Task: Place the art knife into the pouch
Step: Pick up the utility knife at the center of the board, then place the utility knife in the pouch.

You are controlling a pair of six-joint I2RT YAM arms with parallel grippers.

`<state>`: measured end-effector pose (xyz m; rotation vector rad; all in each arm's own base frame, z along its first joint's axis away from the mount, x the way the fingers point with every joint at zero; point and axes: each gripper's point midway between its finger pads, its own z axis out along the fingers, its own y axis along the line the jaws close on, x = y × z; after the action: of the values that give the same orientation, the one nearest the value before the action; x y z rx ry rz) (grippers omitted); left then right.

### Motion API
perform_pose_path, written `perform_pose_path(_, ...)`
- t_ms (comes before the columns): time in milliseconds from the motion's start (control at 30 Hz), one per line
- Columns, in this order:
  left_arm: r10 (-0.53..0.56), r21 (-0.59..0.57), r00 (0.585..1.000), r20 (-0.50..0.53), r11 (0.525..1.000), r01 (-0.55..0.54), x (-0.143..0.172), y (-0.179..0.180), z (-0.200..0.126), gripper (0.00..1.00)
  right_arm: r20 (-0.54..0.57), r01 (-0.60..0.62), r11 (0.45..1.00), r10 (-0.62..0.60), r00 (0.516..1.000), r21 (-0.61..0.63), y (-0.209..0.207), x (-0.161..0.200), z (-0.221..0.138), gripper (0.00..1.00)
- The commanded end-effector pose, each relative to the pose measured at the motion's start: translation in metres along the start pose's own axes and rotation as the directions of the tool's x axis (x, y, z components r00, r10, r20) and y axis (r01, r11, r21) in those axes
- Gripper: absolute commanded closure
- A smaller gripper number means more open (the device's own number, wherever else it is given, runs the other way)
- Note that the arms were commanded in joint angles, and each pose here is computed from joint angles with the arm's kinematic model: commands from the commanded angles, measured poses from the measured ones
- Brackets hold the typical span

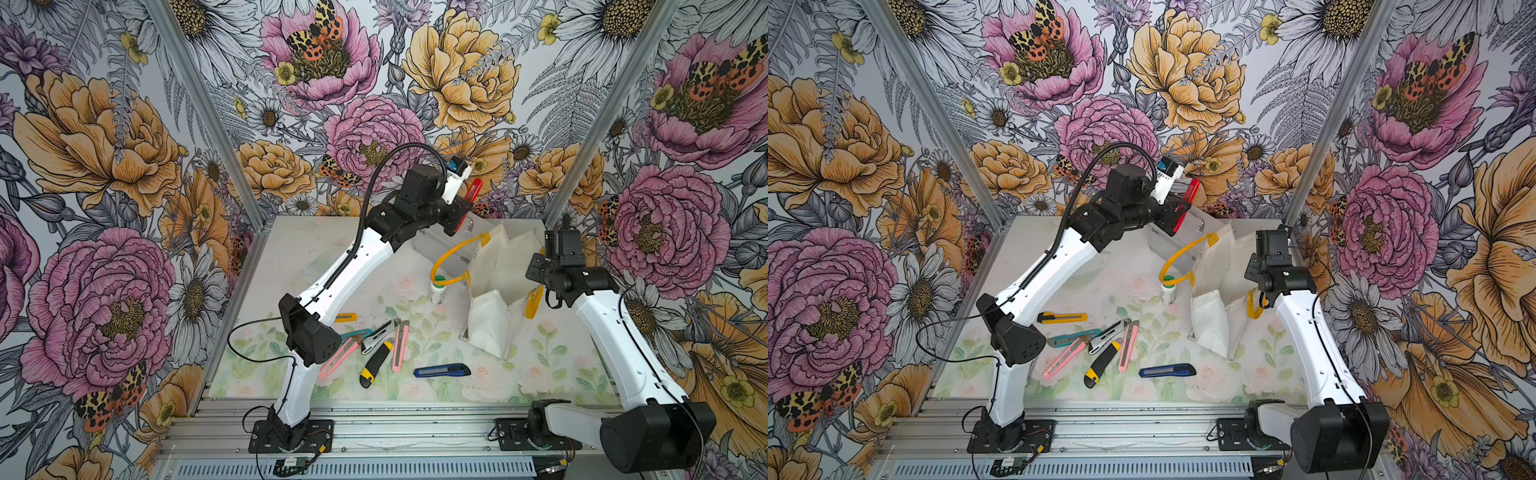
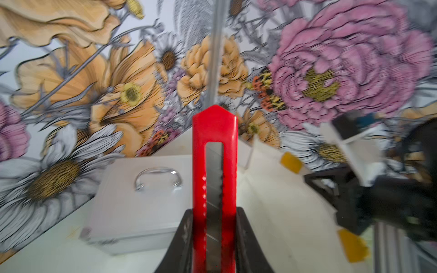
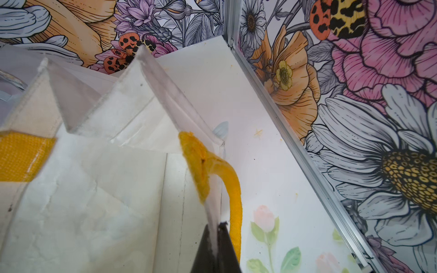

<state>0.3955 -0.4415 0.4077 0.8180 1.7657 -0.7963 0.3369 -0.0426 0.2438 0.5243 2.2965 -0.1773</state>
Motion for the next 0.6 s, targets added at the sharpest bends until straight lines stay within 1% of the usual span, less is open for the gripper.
perform_pose_path(0,-0.107,0.177,0.992,-0.061,0.977,0.117,0.031,-0.026,0.036,0.84,0.056,-0.013,0.999,0.015,0.998,-0.035,0.003,-0.01,-0.007,1.0)
perform_pose_path(67,-0.133,0.205,0.989,-0.068,0.968,0.145,0.037,-0.036,0.044,0.84,0.052,-0.012,0.999,0.014,0.999,-0.042,0.003,-0.008,-0.007,1.0)
perform_pose_path(200,-0.168,0.193,0.981,-0.1,0.964,0.185,0.057,-0.044,0.058,0.81,0.059,-0.014,0.999,0.017,0.998,-0.044,0.002,-0.008,-0.01,1.0)
perform_pose_path(367,-0.194,0.214,0.976,-0.097,0.954,0.211,0.06,-0.049,0.063,0.79,0.061,-0.021,0.999,0.024,0.998,-0.045,0.0,-0.005,-0.012,1.0)
perform_pose_path(400,-0.193,0.217,0.977,-0.095,0.953,0.21,0.058,-0.049,0.061,0.77,0.061,-0.022,0.999,0.025,0.998,-0.045,0.0,-0.005,-0.012,1.0)
perform_pose_path(433,-0.194,0.219,0.976,-0.097,0.952,0.212,0.059,-0.049,0.061,0.69,0.061,-0.023,0.999,0.026,0.998,-0.046,0.0,-0.004,-0.012,1.0)
perform_pose_path(467,-0.193,0.22,0.977,-0.096,0.953,0.21,0.058,-0.049,0.06,0.56,0.06,-0.024,0.999,0.026,0.998,-0.043,0.0,-0.004,-0.012,1.0)
perform_pose_path(533,-0.191,0.214,0.977,-0.092,0.955,0.206,0.057,-0.046,0.057,0.17,0.06,-0.025,0.999,0.027,0.998,-0.043,0.0,-0.004,-0.011,1.0)
perform_pose_path(567,-0.189,0.213,0.978,-0.091,0.955,0.204,0.056,-0.044,0.056,0.05,0.058,-0.026,0.999,0.029,0.998,-0.043,0.0,-0.004,-0.011,1.0)
